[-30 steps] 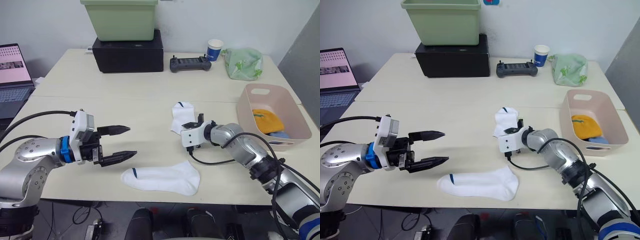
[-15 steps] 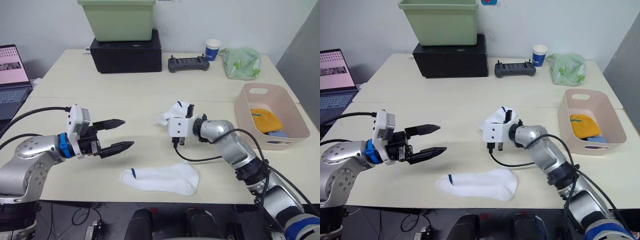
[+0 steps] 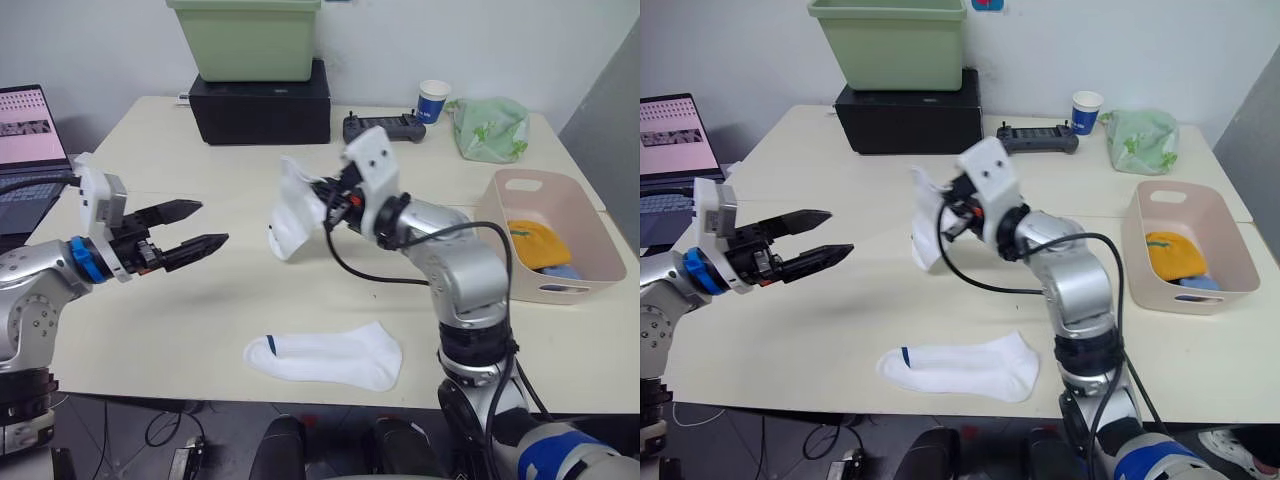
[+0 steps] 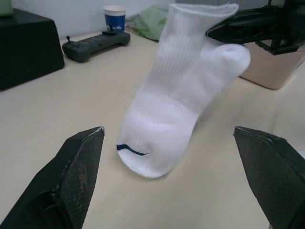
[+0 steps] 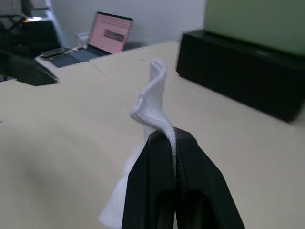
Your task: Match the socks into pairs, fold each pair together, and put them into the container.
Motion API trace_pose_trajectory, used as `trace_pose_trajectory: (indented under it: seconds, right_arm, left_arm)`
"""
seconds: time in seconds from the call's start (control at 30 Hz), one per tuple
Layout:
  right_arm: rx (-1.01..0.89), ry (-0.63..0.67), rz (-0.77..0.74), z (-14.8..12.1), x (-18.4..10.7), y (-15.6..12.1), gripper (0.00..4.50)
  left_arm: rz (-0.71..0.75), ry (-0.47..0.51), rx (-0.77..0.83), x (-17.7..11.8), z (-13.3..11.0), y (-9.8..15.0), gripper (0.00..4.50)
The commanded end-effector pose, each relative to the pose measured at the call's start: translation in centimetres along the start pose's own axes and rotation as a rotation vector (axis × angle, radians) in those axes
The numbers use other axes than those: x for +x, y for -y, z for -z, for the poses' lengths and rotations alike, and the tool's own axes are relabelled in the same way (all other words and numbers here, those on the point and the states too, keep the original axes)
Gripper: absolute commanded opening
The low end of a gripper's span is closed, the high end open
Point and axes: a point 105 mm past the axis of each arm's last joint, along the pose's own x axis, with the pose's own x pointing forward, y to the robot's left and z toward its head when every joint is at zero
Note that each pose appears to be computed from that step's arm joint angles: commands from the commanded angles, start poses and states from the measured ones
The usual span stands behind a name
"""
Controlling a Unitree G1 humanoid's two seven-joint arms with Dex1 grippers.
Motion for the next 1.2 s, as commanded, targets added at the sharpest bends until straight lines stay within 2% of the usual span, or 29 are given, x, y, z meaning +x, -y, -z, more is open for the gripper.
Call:
trace_pose_trajectory:
  seconds: [0.03, 0.13, 0.2, 0.27, 0.3, 0.6, 0.73, 0.83, 0.93, 1.2]
  right_arm:
    - [0.072, -0.039, 0.121, 1.6, -1.6, 2.6, 0.03]
    - [0.065, -0.101, 0.211, 3.9, -2.8, 5.0, 0.03]
    - [0.043, -0.128, 0.220, 5.0, -3.2, 5.3, 0.03]
    - [0.031, -0.151, 0.229, 6.1, -3.5, 5.3, 0.03]
    - [0.038, -0.153, 0.228, 6.4, -3.6, 5.2, 0.03]
    - [0.056, -0.142, 0.207, 6.7, -3.3, 3.9, 0.03]
    - [0.078, -0.140, 0.202, 6.8, -3.2, 3.6, 0.03]
    - [0.082, -0.138, 0.207, 6.9, -3.2, 3.6, 0.00]
    - [0.085, -0.140, 0.210, 7.0, -3.3, 3.6, 0.00]
    - [0.112, -0.124, 0.217, 7.3, -3.6, 3.5, 0.00]
  left_arm:
    - [0.013, -0.008, 0.010, 1.1, 0.1, 0.3, 4.50]
    - [0.058, -0.045, -0.025, 2.5, 1.3, 1.0, 4.50]
    - [0.051, -0.084, -0.034, 3.2, 2.4, 0.9, 4.50]
    - [-0.007, -0.170, -0.046, 4.2, 4.2, 0.1, 4.50]
    - [-0.028, -0.170, -0.062, 4.7, 4.6, -0.1, 4.50]
    - [-0.084, -0.153, -0.195, 10.1, 6.1, -0.4, 4.50]
    - [-0.060, -0.226, -0.241, 12.9, 7.8, -0.3, 4.50]
    - [-0.023, -0.304, -0.227, 14.1, 9.4, 0.0, 3.92]
    - [0.012, -0.331, -0.225, 15.2, 9.9, 0.6, 2.96]
    - [0.009, -0.289, -0.206, 15.8, 9.3, 0.2, 0.48]
